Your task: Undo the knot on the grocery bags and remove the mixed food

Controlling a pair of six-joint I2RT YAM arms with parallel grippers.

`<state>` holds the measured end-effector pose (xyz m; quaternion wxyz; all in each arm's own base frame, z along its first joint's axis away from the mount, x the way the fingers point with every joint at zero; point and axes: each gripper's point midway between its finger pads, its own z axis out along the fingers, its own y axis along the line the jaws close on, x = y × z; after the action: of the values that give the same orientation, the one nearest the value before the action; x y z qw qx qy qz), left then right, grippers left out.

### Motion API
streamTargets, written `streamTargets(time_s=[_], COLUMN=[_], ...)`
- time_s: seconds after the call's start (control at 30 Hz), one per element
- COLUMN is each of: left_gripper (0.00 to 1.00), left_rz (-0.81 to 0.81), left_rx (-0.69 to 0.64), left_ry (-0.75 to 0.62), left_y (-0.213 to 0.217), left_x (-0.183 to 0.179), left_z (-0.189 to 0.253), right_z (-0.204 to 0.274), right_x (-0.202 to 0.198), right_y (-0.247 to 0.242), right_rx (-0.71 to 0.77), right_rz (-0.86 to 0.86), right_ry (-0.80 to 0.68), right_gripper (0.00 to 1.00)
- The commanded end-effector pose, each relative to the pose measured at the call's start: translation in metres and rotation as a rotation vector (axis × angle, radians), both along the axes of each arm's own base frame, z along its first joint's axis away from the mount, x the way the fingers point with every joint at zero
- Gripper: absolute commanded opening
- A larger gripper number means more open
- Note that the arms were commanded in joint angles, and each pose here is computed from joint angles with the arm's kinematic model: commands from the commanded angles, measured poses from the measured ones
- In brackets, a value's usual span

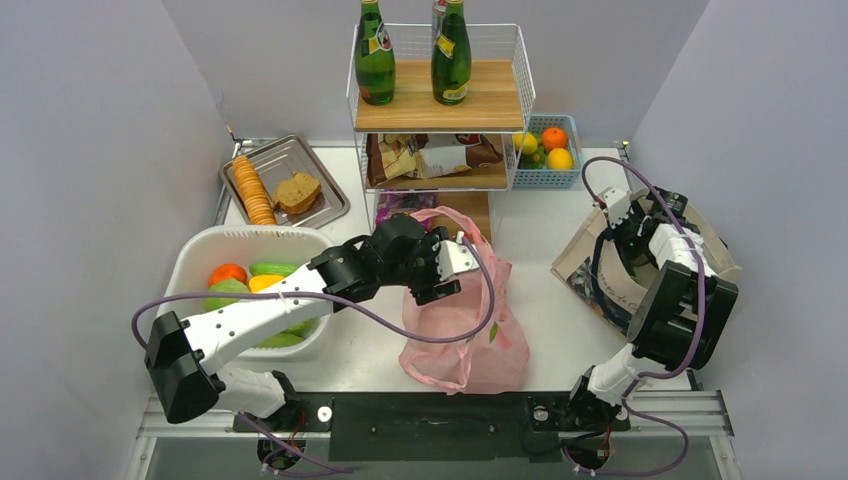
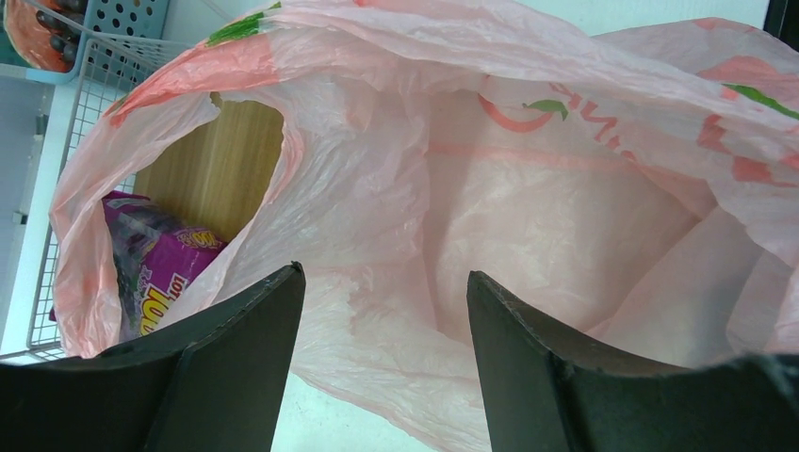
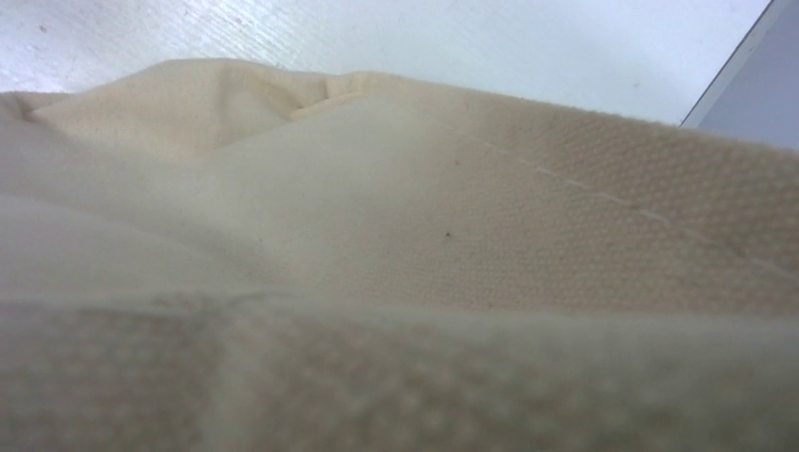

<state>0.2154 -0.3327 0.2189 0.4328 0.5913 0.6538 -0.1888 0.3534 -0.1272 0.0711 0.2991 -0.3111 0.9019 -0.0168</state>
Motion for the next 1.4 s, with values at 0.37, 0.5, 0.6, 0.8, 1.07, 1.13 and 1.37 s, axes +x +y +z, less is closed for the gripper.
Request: streamTargets(time_s=[0.37,0.5,0.6,0.8,1.07,1.13,1.37], left_gripper=[0.62,0.62,0.62,0.62,0.62,0.62,0.62], left_rz=[0.009,0.015,0.014,0.007,0.005,0.006,0.001], left_rx=[-0.042,-0.046,-0.05,-0.056,-0.063,-0.065,-0.062], left_ry=[-0.075,-0.082,-0.086,-0.087,-0.083,-0.083,-0.084], left_y=[-0.013,-0.012,-0.011,-0.011,-0.012,-0.012,-0.01], left_x=[0.026,0.028,0.029,0.028,0.028,0.027,0.027], left_z=[0.028,0.029,0.03,0.031,0.029,0.03,0.029], right_z=[-0.065,-0.063,-0.047,0.01,0.066,0.075,0.093], right_x=[-0.065,-0.071,-0.07,-0.06,-0.074,-0.079,-0.093], right_y=[-0.01,-0.01,-0.004,0.012,0.021,0.021,0.016], right_rx=[-0.18,-0.181,-0.153,-0.025,0.07,0.088,0.116], right_rz=[-0.052,-0.089,-0.089,-0.09,-0.02,-0.013,0.0], right_ry=[0.45,0.455,0.401,0.264,0.193,0.18,0.163], right_gripper=[0.65,0.31,0.12,0.0,0.0,0.0,0.0])
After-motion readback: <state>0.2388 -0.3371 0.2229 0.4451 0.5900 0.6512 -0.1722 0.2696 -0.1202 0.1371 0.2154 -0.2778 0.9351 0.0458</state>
